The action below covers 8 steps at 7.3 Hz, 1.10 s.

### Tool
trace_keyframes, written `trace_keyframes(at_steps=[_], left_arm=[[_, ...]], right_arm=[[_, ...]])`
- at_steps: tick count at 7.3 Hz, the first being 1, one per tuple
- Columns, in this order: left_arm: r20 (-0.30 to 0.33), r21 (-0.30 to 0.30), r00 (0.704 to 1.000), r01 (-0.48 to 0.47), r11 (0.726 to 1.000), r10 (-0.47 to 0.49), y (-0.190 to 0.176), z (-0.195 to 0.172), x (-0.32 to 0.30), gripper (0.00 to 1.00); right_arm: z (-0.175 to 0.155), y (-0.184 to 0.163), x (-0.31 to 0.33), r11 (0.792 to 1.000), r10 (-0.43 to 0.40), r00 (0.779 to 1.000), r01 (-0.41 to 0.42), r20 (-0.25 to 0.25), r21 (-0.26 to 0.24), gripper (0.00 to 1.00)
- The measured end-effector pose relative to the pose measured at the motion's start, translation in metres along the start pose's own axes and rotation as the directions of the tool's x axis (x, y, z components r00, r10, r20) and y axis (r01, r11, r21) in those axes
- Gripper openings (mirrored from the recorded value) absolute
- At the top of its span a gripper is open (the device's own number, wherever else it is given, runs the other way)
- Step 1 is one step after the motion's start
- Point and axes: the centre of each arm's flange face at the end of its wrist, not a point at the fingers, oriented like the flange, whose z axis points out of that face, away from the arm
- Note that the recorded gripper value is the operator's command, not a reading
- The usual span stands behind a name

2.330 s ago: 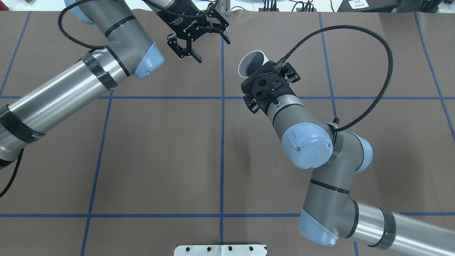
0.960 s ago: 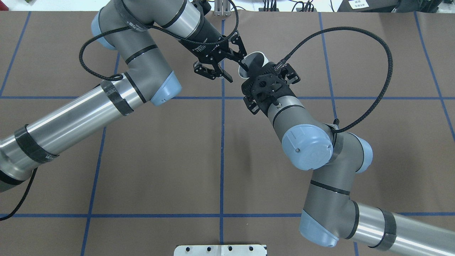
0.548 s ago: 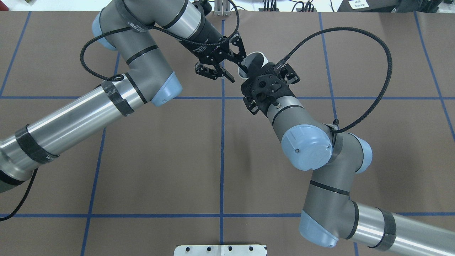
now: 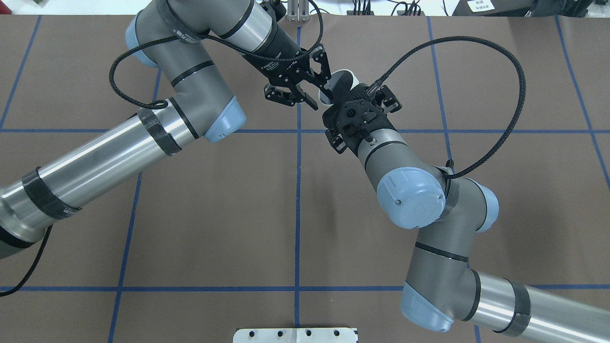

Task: Left arm hands cup to right arm to dump lemon

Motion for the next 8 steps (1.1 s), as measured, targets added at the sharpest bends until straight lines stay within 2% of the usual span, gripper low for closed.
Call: trace_keyframes(at_steps=[2, 5, 6, 7, 8], left_arm=[[0.0, 0.001, 1.0, 0.0, 1.0, 0.0, 0.0, 0.0001, 0.0009, 0.32], [0.004, 0.001, 1.0, 0.004, 1.0, -0.004, -0.0017, 0.0011, -0.0014, 0.3], [0.005, 0.002, 1.0, 0.005, 1.0, -0.005, -0.0022, 0.0014, -0.0018, 0.18], [0.005, 0.002, 1.0, 0.006, 1.0, -0.006, -0.0023, 0.0015, -0.0018, 0.0], [0.005, 0.001, 1.0, 0.009, 1.0, -0.009, -0.002, 0.0017, -0.0016, 0.0]], right_arm=[[-0.0009, -0.0003, -0.0006, 1.0, 0.001, 1.0, -0.001, 0.002, 0.001, 0.01], [-0.0019, -0.0004, -0.0004, 1.0, 0.002, 1.0, -0.002, 0.003, 0.003, 0.01], [-0.0019, -0.0004, -0.0004, 1.0, 0.002, 1.0, -0.002, 0.003, 0.003, 0.04], [-0.0017, -0.0002, -0.0005, 1.0, 0.002, 1.0, -0.002, 0.003, 0.003, 0.1], [-0.0012, 0.0003, -0.0006, 1.0, 0.001, 1.0, -0.001, 0.003, 0.001, 0.76]])
